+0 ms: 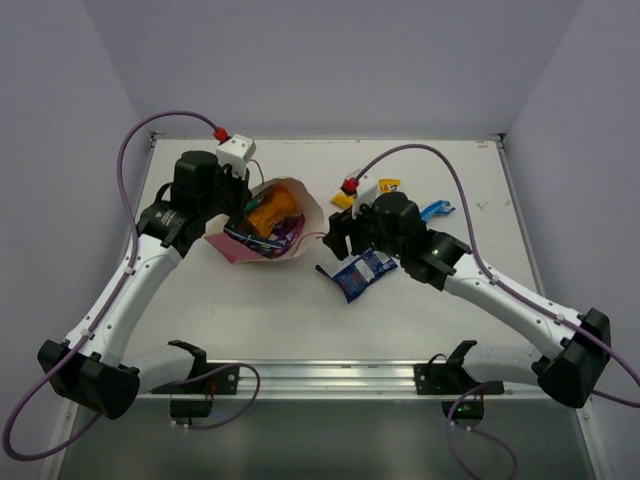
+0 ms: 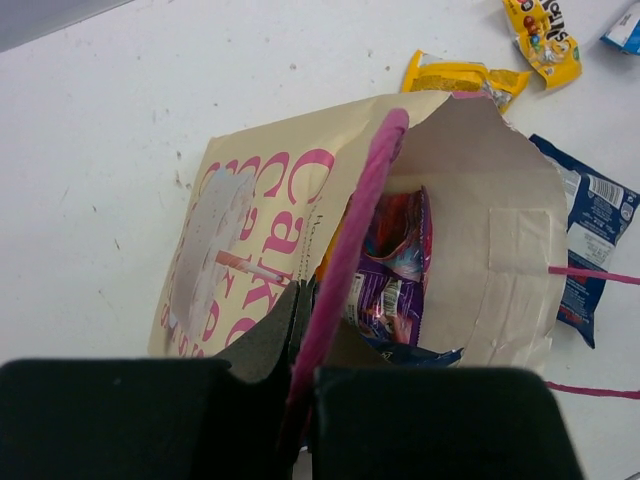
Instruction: Take the snacks out of the paper bag
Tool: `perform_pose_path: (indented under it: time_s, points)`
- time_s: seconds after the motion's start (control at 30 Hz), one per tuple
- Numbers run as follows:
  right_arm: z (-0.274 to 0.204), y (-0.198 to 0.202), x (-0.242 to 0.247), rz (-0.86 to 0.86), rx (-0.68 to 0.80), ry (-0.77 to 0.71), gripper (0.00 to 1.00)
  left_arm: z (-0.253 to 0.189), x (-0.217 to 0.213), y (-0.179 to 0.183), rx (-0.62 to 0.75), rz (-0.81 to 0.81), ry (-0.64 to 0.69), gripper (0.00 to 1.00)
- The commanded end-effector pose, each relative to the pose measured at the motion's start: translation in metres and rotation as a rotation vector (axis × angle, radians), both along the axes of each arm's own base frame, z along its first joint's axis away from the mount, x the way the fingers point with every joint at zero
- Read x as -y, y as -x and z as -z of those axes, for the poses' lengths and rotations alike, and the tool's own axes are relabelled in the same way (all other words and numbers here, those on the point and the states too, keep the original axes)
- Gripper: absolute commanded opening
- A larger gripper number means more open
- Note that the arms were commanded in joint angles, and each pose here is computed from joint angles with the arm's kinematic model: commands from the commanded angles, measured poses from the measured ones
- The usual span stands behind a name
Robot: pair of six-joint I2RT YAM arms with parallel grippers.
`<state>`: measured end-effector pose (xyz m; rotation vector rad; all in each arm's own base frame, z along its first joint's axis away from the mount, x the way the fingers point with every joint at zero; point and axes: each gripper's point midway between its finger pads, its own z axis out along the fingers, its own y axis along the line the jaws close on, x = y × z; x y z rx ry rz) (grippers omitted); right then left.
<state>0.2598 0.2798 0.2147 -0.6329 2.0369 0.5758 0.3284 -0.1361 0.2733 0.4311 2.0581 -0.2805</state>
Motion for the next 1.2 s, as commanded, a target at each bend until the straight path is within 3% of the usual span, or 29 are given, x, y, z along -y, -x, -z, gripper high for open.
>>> perform_pose_path:
  time_s: [0.0,0.17,0.4,0.63,1.0,1.17]
  points:
    - [-0.119,0.011,-0.029,-0.190,0.236,-0.241,0.67,-0.015,0.003,0.005,0.060,0.040,0.012,0.00]
    - [-0.134,0.010,-0.068,-0.368,0.244,-0.250,0.67,-0.016,0.005,0.007,0.058,0.054,0.020,0.00]
    - [-0.093,-0.006,-0.122,-0.494,0.140,-0.254,0.67,-0.014,0.007,0.007,0.049,0.055,0.026,0.00]
    - [-0.043,0.010,-0.161,-0.592,0.073,-0.211,0.67,-0.020,0.008,0.005,0.048,0.040,0.052,0.00]
    - [0.000,-0.011,-0.190,-0.536,0.071,-0.164,0.65,-0.023,0.011,0.005,0.040,0.034,0.081,0.00]
    - [0.006,-0.019,-0.192,-0.496,0.073,-0.160,0.59,-0.020,0.012,0.005,0.033,0.034,0.085,0.00]
